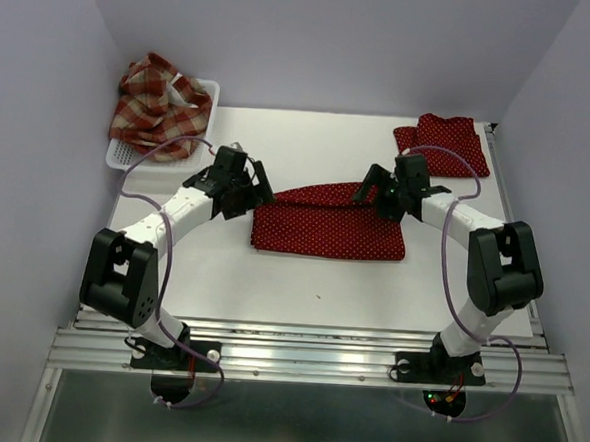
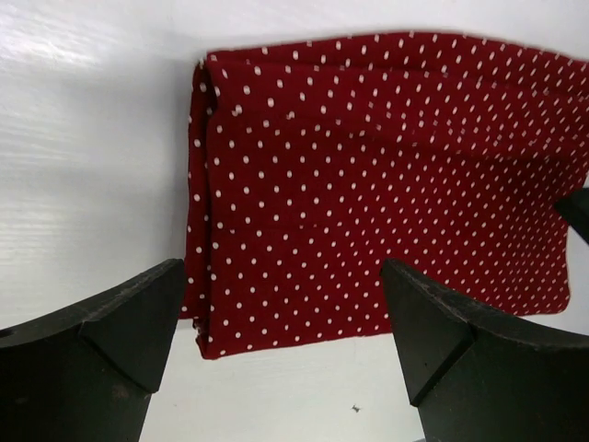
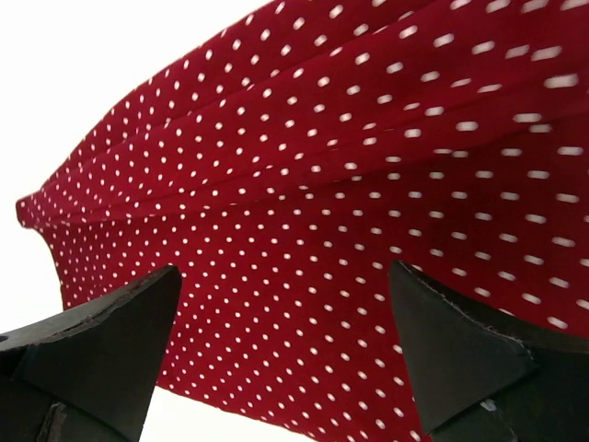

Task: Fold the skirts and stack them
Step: Fold the skirt

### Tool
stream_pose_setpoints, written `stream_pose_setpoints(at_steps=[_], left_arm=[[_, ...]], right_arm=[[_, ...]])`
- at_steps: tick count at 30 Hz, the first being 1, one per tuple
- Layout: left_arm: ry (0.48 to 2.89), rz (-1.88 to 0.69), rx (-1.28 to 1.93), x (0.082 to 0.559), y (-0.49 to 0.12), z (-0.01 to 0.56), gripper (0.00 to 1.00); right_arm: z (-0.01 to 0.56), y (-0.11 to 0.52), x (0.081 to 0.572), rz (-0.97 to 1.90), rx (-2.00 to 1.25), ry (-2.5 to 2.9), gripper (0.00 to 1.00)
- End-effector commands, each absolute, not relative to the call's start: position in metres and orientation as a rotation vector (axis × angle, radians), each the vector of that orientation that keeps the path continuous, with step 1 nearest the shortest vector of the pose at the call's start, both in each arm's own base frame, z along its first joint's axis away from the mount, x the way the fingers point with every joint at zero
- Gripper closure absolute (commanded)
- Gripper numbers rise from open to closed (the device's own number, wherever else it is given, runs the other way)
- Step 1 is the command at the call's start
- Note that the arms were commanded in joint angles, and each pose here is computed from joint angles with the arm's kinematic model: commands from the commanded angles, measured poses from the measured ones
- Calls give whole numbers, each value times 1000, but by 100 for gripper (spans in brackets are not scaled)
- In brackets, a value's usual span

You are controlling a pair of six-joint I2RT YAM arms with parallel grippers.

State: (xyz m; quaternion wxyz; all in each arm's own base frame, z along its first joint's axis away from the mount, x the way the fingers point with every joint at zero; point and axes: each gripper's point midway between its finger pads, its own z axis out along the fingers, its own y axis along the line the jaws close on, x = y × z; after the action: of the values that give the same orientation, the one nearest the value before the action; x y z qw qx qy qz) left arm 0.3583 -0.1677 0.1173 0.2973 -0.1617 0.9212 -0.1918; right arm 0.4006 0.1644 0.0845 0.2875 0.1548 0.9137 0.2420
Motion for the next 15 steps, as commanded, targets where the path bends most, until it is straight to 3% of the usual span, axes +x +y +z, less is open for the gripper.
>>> stream_pose_setpoints(at_steps=[1, 15], left_arm=[[2411, -599, -353, 348, -187, 123, 1], [2439, -577, -305, 349, -192, 104, 1]], right_arm=[[97, 193, 422, 788, 346, 2377, 0], [89, 211, 483, 798, 372, 2313, 0]])
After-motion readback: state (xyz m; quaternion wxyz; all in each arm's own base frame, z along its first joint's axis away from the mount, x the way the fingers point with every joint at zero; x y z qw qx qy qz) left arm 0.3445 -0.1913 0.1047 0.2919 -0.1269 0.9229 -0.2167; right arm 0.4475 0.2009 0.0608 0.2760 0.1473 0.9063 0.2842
